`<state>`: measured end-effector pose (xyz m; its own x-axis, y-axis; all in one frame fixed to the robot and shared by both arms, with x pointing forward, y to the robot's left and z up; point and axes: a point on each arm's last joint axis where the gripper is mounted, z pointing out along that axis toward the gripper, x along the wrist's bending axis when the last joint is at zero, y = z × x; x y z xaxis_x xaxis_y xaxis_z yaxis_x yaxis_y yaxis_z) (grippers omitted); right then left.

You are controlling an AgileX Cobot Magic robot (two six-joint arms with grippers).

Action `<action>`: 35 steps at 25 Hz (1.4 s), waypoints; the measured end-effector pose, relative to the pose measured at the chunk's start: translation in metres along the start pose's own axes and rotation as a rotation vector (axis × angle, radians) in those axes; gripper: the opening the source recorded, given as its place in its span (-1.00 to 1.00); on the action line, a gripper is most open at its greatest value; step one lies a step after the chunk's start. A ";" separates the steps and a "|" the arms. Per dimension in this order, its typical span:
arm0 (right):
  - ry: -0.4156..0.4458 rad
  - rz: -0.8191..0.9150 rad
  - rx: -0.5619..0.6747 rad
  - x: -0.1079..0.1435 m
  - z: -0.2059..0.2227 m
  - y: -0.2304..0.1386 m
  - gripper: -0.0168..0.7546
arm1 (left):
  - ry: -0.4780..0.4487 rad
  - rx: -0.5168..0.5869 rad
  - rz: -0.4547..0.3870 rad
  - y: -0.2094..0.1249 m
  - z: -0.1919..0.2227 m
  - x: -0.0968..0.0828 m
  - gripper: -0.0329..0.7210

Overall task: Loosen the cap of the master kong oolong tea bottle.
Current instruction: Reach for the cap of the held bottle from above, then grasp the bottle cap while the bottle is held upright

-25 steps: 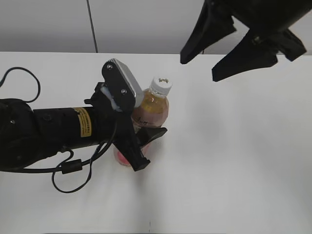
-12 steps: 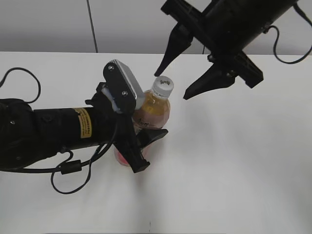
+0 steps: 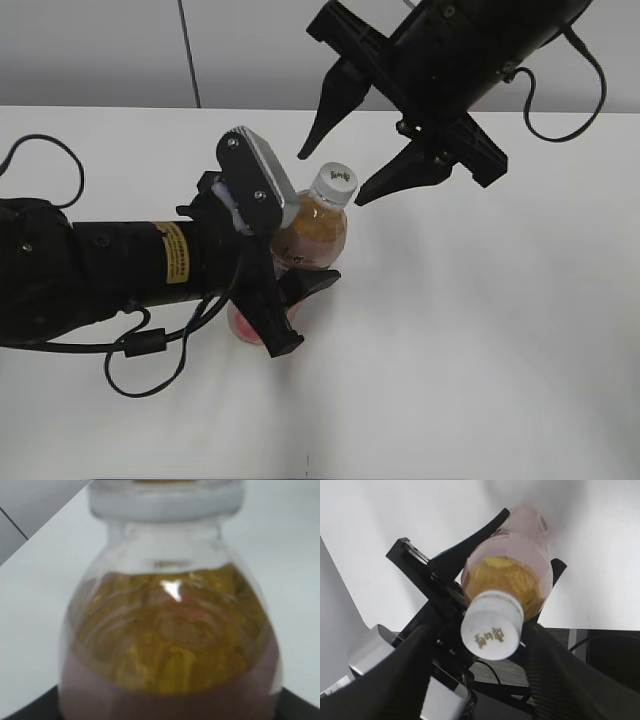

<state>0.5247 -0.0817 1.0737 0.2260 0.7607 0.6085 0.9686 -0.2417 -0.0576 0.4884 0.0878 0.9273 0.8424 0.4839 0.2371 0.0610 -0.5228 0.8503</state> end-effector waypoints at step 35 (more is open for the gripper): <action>-0.060 -0.104 0.006 -0.006 0.010 0.005 -0.23 | -0.014 0.001 0.031 0.000 0.000 -0.002 0.18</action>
<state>0.5294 -0.0816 1.0617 0.1295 0.8165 0.5627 0.9878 -0.1560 -0.0009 0.4873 0.0866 0.9272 0.8514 0.4576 0.2564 0.0355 -0.5379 0.8423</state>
